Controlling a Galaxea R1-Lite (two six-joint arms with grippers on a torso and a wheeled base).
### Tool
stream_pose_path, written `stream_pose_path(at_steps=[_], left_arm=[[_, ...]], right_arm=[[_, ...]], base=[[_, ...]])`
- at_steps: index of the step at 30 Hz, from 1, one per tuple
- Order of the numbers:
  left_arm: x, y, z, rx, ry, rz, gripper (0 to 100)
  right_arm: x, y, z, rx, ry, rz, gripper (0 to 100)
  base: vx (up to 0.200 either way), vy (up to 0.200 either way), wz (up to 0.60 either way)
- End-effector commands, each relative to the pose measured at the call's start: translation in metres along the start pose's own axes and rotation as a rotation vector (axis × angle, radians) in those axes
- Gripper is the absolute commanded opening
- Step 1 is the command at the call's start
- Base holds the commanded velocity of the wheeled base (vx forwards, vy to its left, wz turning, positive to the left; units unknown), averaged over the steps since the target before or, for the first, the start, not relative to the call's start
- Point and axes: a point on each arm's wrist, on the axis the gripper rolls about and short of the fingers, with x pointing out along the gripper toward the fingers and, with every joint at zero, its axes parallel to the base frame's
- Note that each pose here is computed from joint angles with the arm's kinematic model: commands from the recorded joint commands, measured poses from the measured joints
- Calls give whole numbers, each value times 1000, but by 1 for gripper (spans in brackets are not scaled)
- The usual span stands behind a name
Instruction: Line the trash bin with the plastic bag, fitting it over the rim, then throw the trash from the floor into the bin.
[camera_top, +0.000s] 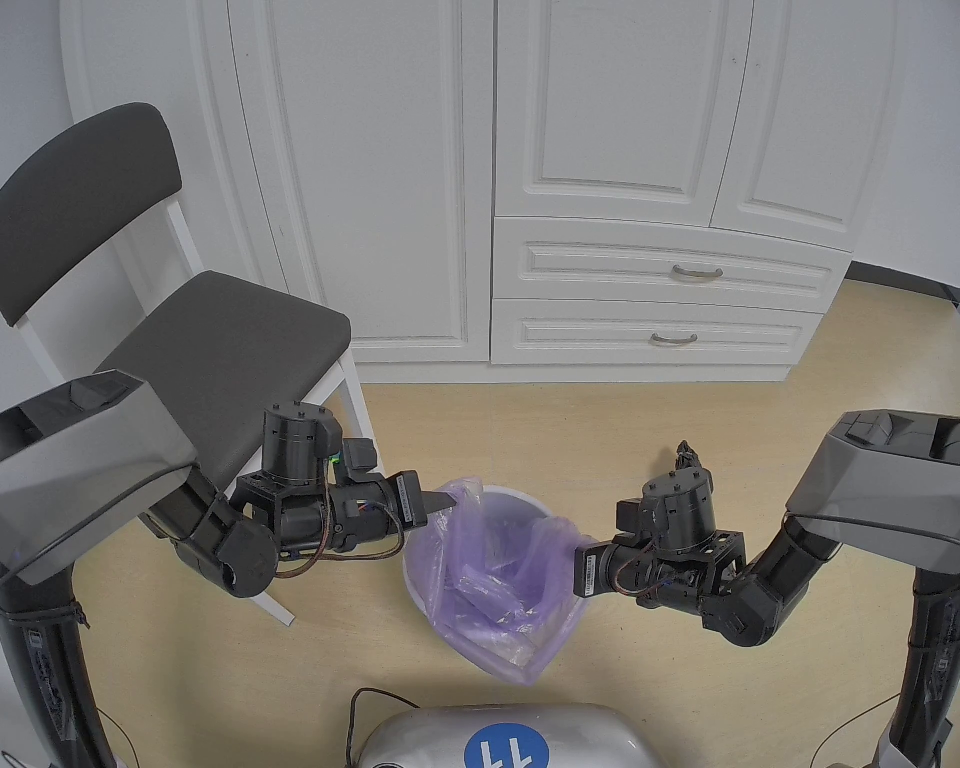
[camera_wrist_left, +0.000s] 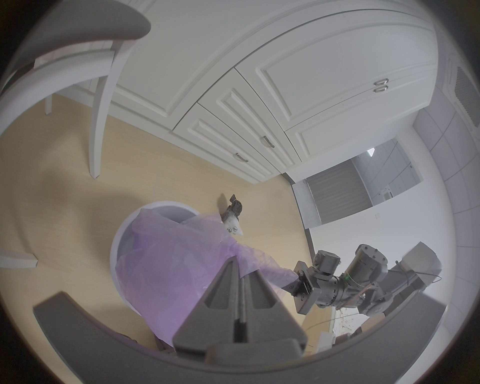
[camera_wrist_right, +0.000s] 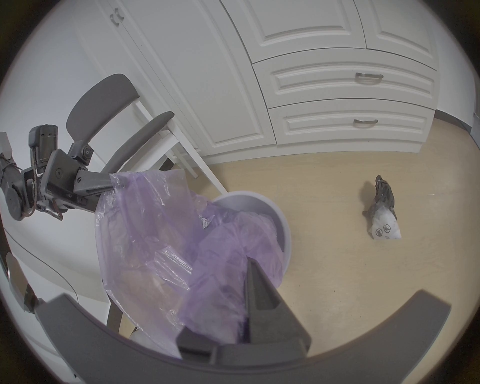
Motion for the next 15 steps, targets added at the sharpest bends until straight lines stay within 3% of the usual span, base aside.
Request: stream_pose_path(at_steps=[1,15], left_arm=[[8,29,2,-36,25,0,0],[30,35,1,-11,33,-26,0]], right_arm=[[13,-11,-9,22,29,-18,0],[13,-41,15,82,-50,-77,0]], base=[[0,0,0],[0,0,0]])
